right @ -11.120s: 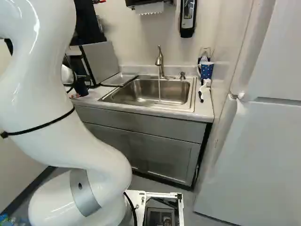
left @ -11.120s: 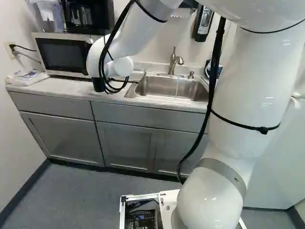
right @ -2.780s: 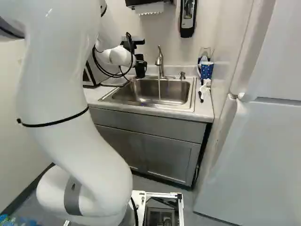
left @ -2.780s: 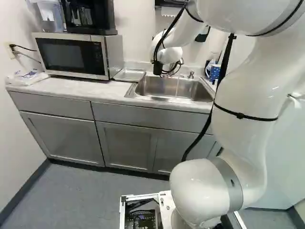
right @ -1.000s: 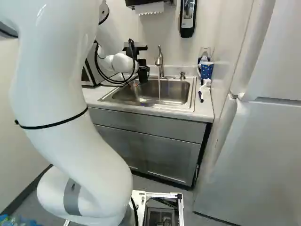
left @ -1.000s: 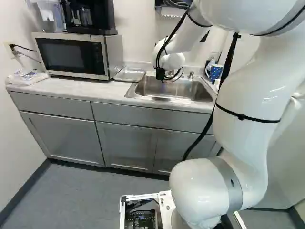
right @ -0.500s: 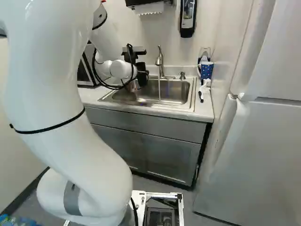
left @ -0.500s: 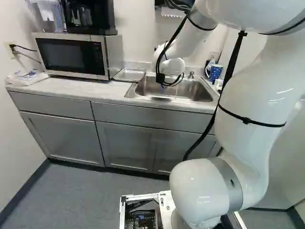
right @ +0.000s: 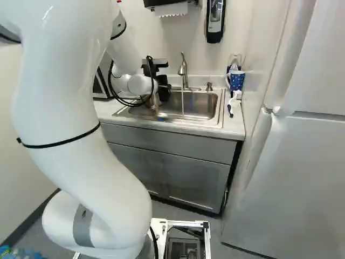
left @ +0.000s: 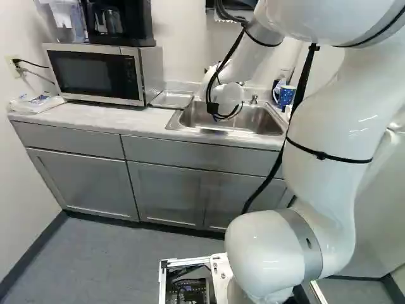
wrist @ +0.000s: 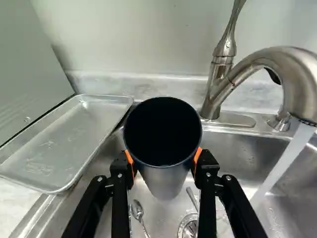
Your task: Rinse the cup and place it in the tray
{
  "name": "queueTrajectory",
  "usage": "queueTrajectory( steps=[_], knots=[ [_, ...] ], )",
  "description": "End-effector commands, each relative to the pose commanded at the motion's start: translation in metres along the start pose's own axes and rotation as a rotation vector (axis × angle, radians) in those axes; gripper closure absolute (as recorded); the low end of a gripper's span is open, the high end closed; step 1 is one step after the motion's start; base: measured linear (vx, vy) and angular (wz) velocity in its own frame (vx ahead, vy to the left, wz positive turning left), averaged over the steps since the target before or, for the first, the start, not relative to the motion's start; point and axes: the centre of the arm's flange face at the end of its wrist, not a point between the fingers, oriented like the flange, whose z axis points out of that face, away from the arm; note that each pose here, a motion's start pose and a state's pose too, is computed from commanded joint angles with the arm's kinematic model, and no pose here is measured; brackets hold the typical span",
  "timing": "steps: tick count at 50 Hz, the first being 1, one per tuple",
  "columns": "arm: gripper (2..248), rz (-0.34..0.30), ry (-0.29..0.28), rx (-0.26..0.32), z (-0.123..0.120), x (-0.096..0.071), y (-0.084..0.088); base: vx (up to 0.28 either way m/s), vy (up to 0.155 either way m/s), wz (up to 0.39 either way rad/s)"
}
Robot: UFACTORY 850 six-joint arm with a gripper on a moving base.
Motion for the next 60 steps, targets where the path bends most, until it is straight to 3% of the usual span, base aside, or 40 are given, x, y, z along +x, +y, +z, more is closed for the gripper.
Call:
queueTrajectory(
  steps=[27, 46, 60],
  knots=[
    [126, -0.005, -0.046, -0.003, 0.011, -0.027, 0.000, 0.000, 0.000, 0.000],
    [126, -0.004, -0.046, -0.004, 0.009, -0.027, 0.001, 0.000, 0.000, 0.000],
    [126, 0.002, -0.051, -0.022, -0.005, -0.031, 0.012, 0.000, 0.000, 0.000]
  ],
)
